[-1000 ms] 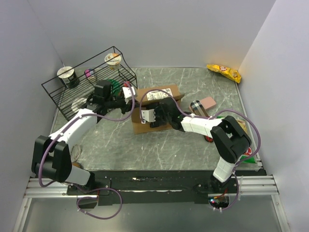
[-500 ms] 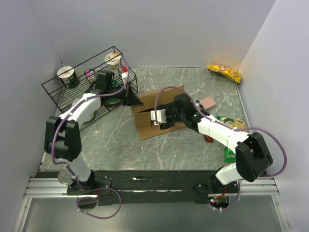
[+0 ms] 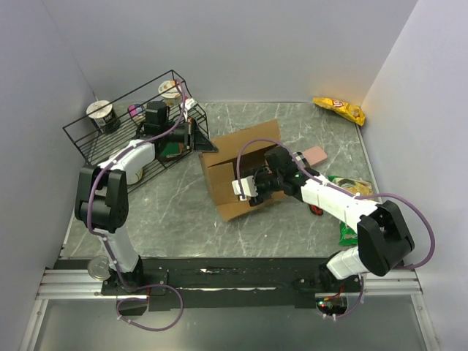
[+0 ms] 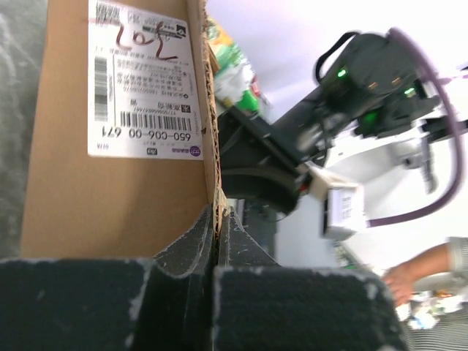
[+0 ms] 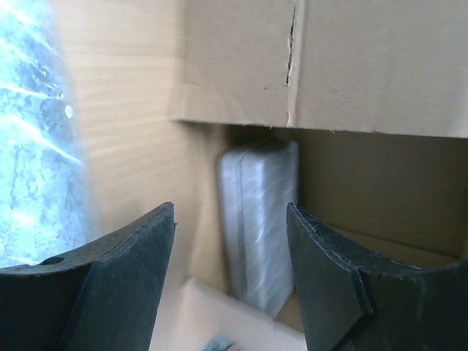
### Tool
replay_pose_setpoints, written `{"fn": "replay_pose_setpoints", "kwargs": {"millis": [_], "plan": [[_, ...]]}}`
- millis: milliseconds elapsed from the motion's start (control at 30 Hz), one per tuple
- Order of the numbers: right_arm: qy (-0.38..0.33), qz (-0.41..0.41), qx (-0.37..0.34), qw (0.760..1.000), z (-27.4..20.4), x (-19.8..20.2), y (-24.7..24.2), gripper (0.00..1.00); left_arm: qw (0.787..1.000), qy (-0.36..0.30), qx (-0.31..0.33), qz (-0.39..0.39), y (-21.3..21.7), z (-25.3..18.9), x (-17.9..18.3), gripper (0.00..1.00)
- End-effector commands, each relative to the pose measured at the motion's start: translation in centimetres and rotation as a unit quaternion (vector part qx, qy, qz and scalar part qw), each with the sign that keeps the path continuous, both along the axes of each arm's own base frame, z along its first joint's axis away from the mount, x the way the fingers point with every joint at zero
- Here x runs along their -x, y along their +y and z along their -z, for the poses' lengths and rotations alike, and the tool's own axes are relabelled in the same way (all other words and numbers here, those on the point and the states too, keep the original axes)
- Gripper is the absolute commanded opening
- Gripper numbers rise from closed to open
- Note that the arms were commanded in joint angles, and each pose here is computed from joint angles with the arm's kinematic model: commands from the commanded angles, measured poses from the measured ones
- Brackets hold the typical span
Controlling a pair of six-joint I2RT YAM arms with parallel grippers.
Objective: Unpack the express box
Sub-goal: Pick up the product from the express box.
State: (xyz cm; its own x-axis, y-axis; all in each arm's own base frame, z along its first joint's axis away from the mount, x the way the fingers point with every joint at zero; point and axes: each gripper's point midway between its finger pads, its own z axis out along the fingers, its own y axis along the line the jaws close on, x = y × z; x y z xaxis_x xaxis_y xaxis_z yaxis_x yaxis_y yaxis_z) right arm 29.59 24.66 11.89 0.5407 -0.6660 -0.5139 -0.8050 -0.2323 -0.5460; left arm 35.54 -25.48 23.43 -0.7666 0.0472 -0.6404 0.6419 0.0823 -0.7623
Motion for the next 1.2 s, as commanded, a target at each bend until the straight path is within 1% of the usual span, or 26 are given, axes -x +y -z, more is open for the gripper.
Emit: {"fn": "replay_pose_setpoints", "kwargs": {"millis": [0, 33, 200, 267, 433, 467, 567, 667, 867, 1067, 1167], "plan": [[-0.032, 0.0, -0.007, 0.999, -0.7, -0.8, 0.3, 0.69, 0.997, 0.046, 0.032, 0.051, 0.0, -3.0, 1.6, 0.01], [-0.029, 0.0, -0.003, 1.0, -0.4, -0.8, 0.3, 0.69, 0.998, 0.039, 0.031, 0.05, 0.0, -2.8, 1.4, 0.01], [-0.011, -0.008, 0.008, 1.0, 0.6, -0.8, 0.5, 0.69, 0.997, 0.046, 0.028, 0.047, -0.1, -2.4, 1.2, 0.01], [0.01, -0.016, 0.018, 1.0, 1.3, -0.2, 0.4, 0.67, 0.997, 0.05, 0.026, 0.045, 0.0, -2.0, 1.2, 0.01], [0.043, -0.038, -0.001, 0.998, 0.3, 1.3, 1.0, 0.66, 0.998, 0.053, 0.019, 0.039, 0.0, -1.3, 1.2, 0.01], [0.059, -0.044, 0.008, 0.997, 0.7, 2.2, 0.6, 0.66, 0.998, 0.054, 0.019, 0.039, 0.0, -1.3, 1.2, 0.01], [0.073, -0.049, 0.022, 0.996, 1.4, 2.7, 0.4, 0.65, 0.997, 0.058, 0.019, 0.039, 0.0, -1.1, 1.2, 0.01], [0.064, -0.029, 0.047, 0.996, 2.9, 1.9, -0.1, 0.64, 0.997, 0.062, 0.02, 0.039, -0.1, -1.0, 1.0, 0.01], [0.028, 0.029, 0.068, 0.997, 4.0, -1.3, -0.2, 0.63, 0.996, 0.081, 0.021, 0.038, -0.1, -0.4, 0.9, 0.01], [0.036, 0.028, 0.092, 0.995, 5.5, -1.8, -0.2, 0.64, 0.995, 0.088, 0.023, 0.035, -0.2, -0.5, 0.9, 0.01], [0.024, 0.025, 0.11, 0.993, 6.7, -1.8, -0.4, 0.66, 0.995, 0.095, 0.024, 0.033, -0.2, -0.3, 0.9, 0.01]]}}
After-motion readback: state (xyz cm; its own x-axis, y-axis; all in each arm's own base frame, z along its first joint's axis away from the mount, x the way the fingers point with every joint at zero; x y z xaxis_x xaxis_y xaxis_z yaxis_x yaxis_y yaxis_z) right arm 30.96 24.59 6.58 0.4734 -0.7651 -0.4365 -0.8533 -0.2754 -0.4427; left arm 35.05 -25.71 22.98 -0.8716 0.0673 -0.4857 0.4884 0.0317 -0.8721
